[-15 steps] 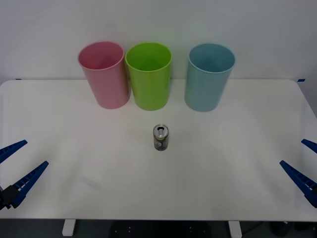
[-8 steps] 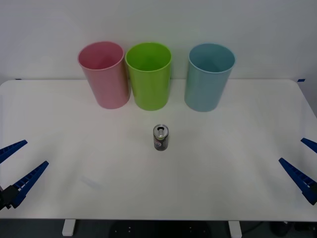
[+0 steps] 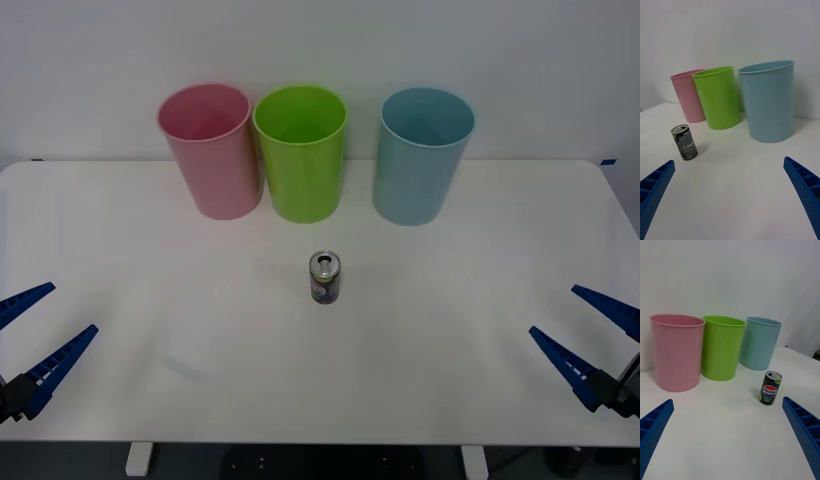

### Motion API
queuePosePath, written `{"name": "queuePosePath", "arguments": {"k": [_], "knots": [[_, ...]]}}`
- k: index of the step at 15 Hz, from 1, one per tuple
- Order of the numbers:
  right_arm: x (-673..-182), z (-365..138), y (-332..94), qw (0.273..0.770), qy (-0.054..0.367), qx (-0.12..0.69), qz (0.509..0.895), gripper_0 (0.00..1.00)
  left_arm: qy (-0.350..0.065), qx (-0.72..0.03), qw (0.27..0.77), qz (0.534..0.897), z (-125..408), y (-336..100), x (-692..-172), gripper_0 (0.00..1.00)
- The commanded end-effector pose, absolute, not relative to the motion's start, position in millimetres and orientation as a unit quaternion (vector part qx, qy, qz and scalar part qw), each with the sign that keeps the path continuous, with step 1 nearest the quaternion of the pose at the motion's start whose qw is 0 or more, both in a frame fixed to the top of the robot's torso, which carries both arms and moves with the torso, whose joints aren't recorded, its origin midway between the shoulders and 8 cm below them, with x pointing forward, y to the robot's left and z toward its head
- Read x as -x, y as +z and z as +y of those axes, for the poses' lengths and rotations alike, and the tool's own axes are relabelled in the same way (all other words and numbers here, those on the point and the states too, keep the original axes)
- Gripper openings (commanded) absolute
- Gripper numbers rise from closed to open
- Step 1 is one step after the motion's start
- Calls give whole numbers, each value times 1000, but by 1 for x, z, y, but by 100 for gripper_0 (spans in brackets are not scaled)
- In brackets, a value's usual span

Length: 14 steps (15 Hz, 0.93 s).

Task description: Grasp the object on the table and drop it into the matching bin: aluminum can to the light blue bin, PET bottle to the pink bin.

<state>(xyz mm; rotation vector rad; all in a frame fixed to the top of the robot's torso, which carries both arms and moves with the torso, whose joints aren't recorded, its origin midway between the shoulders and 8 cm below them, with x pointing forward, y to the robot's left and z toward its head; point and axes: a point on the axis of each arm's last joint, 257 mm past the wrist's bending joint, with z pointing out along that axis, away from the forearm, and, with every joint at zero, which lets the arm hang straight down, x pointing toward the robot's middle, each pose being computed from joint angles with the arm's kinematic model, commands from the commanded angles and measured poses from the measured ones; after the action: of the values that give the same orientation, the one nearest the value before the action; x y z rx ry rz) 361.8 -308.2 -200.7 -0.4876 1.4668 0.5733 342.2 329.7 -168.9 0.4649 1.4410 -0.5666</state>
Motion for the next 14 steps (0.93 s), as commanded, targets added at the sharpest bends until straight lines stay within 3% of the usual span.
{"name": "queuePosePath", "arguments": {"k": [1, 4, 14], "knots": [[-373, -306, -216, 684, 232, 247, 646, 100, -253, -208, 691, 645, 330, -169, -342, 100], [-384, -294, -235, 677, 222, 277, 644, 100, -253, -208, 691, 645, 330, -169, -342, 100], [-409, -220, -278, 638, 291, 308, 643, 100, -253, -208, 691, 645, 330, -169, -342, 100]]}}
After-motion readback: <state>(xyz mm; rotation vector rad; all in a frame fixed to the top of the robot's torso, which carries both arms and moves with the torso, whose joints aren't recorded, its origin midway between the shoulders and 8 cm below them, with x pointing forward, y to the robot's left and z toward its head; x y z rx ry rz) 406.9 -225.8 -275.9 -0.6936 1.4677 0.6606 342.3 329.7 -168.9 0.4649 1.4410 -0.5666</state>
